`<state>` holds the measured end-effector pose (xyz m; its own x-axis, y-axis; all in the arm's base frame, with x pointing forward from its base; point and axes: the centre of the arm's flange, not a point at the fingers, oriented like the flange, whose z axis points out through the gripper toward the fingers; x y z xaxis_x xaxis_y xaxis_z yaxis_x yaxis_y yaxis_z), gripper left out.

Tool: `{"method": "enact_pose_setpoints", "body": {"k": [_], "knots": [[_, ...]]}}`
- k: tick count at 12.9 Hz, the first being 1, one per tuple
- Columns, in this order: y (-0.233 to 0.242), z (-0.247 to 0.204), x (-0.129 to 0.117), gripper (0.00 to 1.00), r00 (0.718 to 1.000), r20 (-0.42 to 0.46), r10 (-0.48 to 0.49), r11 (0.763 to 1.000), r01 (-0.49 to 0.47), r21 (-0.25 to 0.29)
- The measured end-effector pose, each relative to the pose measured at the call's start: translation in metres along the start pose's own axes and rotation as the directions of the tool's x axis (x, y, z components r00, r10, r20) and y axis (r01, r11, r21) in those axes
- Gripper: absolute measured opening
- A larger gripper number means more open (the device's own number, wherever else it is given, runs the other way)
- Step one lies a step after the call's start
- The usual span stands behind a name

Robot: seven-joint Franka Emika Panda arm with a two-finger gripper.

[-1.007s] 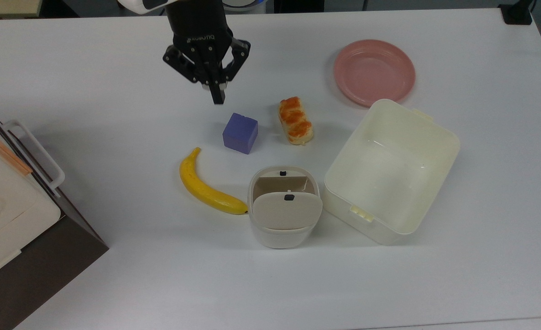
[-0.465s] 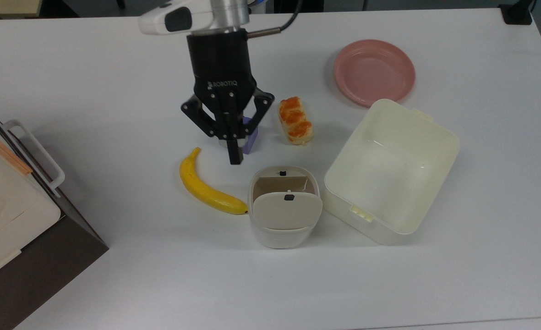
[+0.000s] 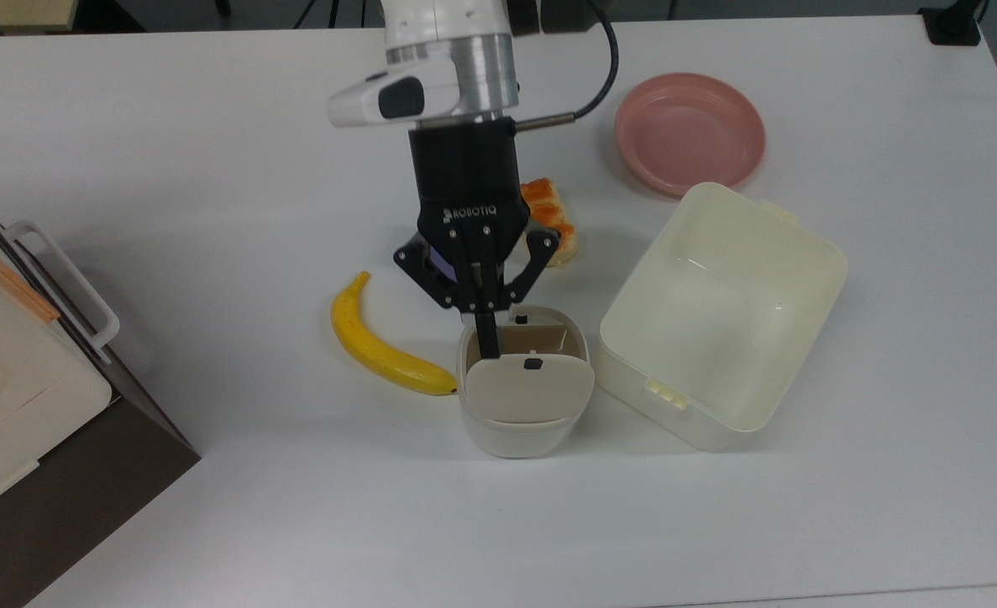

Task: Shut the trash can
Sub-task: 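Push the raised lid down with the gripper until it shuts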

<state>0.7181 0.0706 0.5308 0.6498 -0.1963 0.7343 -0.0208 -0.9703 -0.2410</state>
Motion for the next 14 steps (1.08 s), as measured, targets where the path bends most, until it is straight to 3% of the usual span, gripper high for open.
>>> {"method": "enact_pose_setpoints", "body": {"k": [8,14], "knots": [[-0.018,0.038,-0.013,0.01,0.998,0.022,-0.057,0.998,0.057,0.004],[-0.024,0.059,-0.044,0.01,0.976,0.208,-0.07,0.997,0.072,-0.005]]}}
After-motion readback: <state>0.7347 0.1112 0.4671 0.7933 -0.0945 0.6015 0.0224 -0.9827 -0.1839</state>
